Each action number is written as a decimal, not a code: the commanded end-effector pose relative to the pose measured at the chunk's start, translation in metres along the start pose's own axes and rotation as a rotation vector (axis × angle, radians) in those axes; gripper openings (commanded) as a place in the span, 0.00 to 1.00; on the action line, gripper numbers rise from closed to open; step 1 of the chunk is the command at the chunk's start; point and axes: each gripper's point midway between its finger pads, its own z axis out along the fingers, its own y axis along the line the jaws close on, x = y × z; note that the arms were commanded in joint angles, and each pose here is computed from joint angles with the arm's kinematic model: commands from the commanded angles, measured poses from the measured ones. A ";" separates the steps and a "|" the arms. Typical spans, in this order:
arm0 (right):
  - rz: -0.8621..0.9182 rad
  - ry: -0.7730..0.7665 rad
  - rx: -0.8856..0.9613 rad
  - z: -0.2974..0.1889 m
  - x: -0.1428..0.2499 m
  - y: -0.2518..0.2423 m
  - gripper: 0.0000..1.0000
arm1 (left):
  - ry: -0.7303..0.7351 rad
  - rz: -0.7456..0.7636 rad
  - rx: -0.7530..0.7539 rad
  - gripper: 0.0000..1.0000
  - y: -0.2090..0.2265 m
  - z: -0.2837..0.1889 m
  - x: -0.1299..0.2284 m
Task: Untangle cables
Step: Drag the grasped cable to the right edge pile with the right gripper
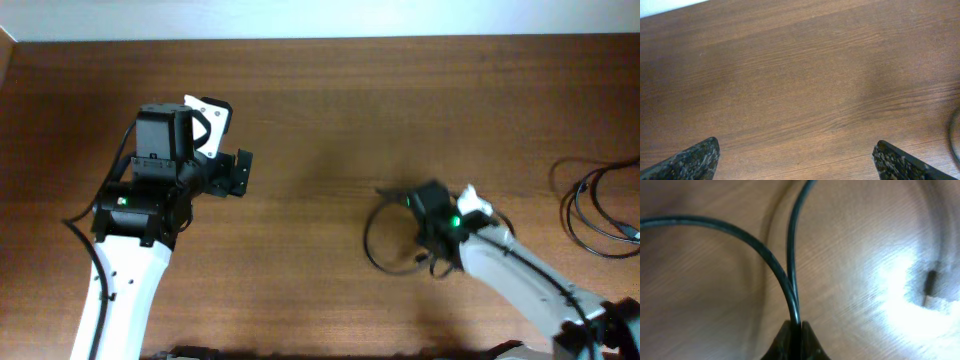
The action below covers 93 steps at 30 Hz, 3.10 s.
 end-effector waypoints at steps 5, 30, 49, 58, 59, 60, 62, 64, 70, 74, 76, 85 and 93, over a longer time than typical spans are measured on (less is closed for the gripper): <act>-0.124 -0.348 -0.179 -0.169 -0.174 0.020 0.04 | -0.008 -0.012 0.007 0.99 0.000 -0.005 0.000; 0.306 -0.331 -0.194 -0.054 -0.326 -0.180 0.99 | 0.058 -0.013 0.021 0.99 -0.004 -0.005 0.015; 0.402 0.208 0.175 0.079 -0.096 -0.178 0.99 | 0.116 0.031 0.056 0.99 -0.010 -0.006 0.030; 0.507 0.152 0.236 0.100 -0.074 -0.190 0.99 | 0.126 0.031 0.057 0.99 -0.010 -0.007 0.033; 0.506 0.166 0.238 0.099 -0.071 -0.190 0.99 | 0.126 0.030 0.058 0.99 -0.010 -0.007 0.033; 0.504 0.178 0.243 0.099 -0.068 -0.190 0.99 | 0.126 0.030 0.058 0.99 -0.010 -0.007 0.033; 0.502 0.187 0.248 0.098 -0.066 -0.191 1.00 | 0.126 0.031 0.057 0.99 -0.010 -0.007 0.033; 0.503 0.187 0.247 0.098 -0.066 -0.191 0.88 | 0.126 0.031 0.057 0.99 -0.010 -0.007 0.033; 0.498 0.207 0.255 0.103 -0.049 -0.192 0.65 | 0.126 0.031 0.057 0.99 -0.010 -0.007 0.033; 0.500 0.210 0.244 0.105 -0.046 -0.190 0.63 | 0.126 0.031 0.057 0.99 -0.010 -0.007 0.033; 0.503 0.221 0.224 0.106 -0.045 -0.187 0.36 | 0.126 0.030 0.058 0.99 -0.010 -0.007 0.033; 0.479 0.263 0.057 0.103 -0.053 -0.158 0.04 | 0.126 0.030 0.058 0.99 -0.010 -0.007 0.033; 0.103 -0.027 -0.383 -0.033 -0.227 -0.089 0.04 | 0.126 0.030 0.058 0.99 -0.010 -0.007 0.033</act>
